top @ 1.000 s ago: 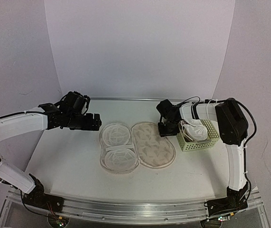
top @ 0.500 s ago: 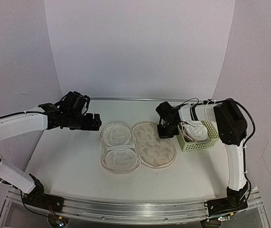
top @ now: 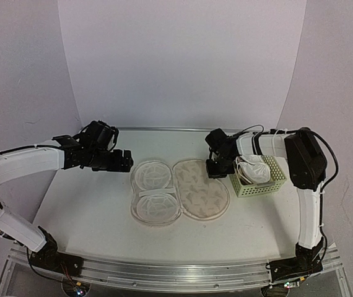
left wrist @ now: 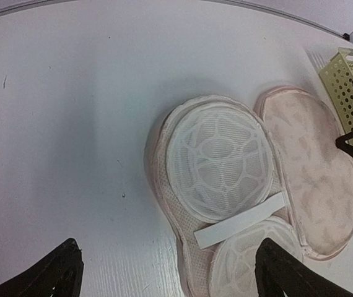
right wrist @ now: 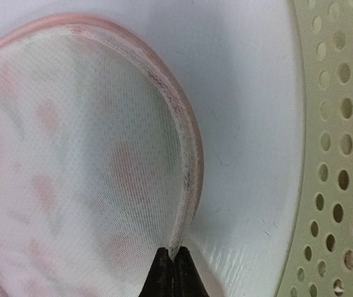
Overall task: Unzip the laundry bag and remove the bra
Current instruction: Close the laundry bag at the center of the board.
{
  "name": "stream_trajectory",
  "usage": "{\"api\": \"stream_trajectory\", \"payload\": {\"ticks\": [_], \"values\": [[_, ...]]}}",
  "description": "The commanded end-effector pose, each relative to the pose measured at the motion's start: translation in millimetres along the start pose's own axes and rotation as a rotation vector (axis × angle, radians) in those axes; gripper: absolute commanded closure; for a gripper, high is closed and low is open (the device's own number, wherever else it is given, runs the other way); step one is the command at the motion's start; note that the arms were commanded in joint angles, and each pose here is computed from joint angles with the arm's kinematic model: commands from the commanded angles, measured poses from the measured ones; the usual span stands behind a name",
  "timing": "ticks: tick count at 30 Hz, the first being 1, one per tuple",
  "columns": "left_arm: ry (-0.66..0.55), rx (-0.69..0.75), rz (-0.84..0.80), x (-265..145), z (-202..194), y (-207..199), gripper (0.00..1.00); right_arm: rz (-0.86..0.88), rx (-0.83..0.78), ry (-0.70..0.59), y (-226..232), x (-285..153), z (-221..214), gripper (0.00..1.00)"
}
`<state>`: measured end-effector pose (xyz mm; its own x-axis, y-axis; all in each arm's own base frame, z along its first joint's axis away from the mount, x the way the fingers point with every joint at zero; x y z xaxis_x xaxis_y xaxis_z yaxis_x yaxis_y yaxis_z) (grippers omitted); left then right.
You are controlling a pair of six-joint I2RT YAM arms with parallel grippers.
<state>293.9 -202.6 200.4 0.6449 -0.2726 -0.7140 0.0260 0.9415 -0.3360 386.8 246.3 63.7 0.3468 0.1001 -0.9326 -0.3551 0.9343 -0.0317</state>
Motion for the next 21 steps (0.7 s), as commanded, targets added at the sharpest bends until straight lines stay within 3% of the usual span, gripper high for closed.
{"api": "stream_trajectory", "payload": {"ticks": [1,14,21], "values": [[0.022,-0.023,0.005,9,-7,4,0.03,0.074,0.0,-0.154,13,-67,34,1.0],[0.142,-0.013,0.007,42,-35,8,0.04,0.257,-0.049,-0.332,61,-161,68,1.0],[0.153,-0.014,0.02,44,-40,11,0.05,0.39,-0.086,-0.354,106,-178,78,1.0]]}}
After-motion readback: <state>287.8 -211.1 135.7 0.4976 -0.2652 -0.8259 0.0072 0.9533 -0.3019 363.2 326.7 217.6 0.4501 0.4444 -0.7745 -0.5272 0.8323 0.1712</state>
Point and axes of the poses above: each gripper's point midway between its finger pads, its own x axis out along the fingers, its own y axis along the line the jaws close on, z = x × y, the point moved 5 cm from there along -x, back along the fingers, and after that the axes turned 12 degrees about -x, right-handed, at the moved point
